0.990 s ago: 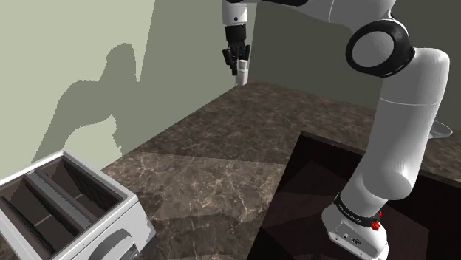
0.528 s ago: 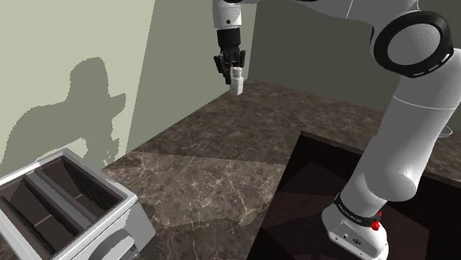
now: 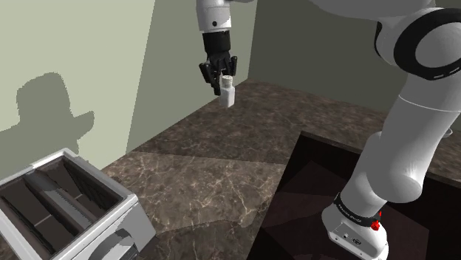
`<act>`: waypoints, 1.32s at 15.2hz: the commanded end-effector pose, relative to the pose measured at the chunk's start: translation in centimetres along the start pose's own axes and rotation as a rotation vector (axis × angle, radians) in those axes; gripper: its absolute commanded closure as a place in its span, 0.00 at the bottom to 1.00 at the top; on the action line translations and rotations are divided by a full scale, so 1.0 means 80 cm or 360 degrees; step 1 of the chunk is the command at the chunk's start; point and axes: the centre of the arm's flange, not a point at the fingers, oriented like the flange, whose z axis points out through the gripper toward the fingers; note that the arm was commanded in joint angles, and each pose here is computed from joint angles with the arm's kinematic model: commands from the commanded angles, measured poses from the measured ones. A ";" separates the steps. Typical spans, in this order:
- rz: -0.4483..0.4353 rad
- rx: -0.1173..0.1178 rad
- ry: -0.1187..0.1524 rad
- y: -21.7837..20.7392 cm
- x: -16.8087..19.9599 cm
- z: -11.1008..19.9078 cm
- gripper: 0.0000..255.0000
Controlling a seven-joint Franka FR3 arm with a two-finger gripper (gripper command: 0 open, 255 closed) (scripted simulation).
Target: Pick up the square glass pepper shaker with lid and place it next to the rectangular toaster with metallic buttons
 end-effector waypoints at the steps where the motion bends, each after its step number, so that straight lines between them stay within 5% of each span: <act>1: 0.0003 0.0000 0.0000 -0.027 -0.013 0.003 1.00; 17: 0.0003 0.0000 0.0000 -0.275 -0.124 0.015 1.00; 20: 0.0003 0.0000 0.0000 -0.275 -0.120 0.035 1.00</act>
